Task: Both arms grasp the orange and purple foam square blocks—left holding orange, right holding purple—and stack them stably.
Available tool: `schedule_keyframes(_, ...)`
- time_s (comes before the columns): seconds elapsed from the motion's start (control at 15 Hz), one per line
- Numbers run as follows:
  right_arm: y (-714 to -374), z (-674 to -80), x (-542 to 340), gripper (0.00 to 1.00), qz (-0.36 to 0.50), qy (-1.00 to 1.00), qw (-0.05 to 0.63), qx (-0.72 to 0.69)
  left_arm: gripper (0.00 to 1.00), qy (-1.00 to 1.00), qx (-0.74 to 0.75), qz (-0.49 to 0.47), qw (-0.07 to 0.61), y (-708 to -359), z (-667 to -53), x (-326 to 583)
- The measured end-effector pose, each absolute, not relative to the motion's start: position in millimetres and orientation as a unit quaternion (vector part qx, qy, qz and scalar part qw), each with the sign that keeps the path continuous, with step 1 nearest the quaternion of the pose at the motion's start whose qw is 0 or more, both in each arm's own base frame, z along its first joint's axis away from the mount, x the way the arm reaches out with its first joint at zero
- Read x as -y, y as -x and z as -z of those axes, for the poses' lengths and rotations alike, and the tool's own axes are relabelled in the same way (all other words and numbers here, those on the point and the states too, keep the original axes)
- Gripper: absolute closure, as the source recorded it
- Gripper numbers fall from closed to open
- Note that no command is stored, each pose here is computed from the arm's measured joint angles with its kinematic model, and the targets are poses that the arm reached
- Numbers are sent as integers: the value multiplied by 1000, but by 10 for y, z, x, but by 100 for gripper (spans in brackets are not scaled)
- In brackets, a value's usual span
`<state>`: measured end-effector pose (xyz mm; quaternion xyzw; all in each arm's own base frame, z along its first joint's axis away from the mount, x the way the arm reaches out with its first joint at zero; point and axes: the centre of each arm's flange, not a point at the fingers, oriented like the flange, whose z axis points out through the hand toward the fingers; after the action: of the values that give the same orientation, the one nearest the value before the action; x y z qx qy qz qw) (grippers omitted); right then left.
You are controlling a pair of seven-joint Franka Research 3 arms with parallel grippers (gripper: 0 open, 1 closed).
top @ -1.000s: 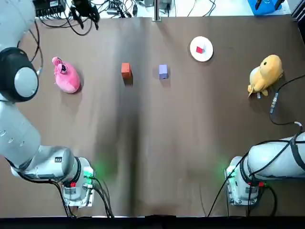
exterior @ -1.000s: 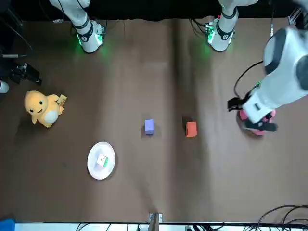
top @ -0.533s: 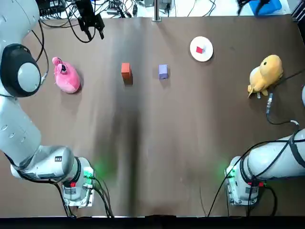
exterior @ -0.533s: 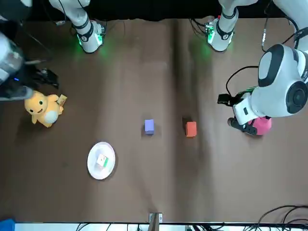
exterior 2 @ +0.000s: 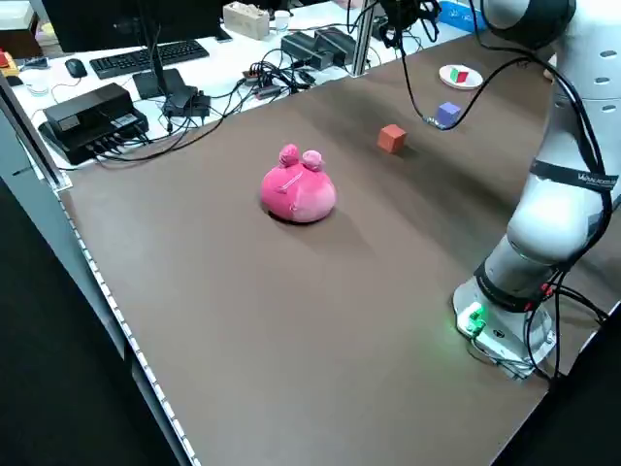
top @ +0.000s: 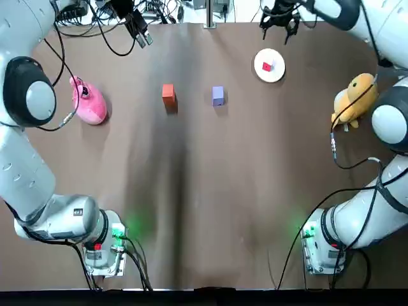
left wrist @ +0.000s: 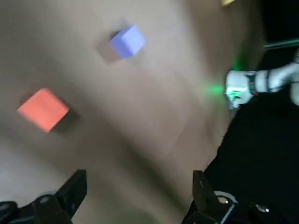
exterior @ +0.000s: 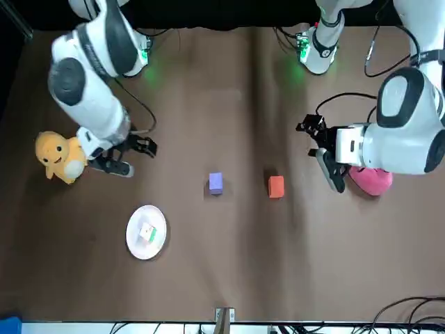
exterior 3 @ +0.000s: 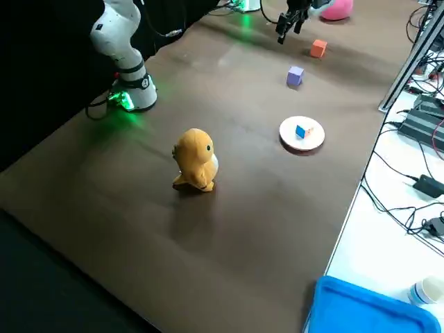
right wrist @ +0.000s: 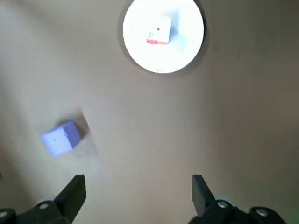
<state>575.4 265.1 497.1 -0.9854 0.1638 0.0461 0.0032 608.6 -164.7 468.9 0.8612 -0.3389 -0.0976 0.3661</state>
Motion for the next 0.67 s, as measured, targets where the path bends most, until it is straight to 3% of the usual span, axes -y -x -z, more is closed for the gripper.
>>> schedule_keyframes(0.67, -5602, -4527, -3420, 0, -61, 891, 6, -449, 0, -733, 380, 23, 564, -6387, -3634, 1124)
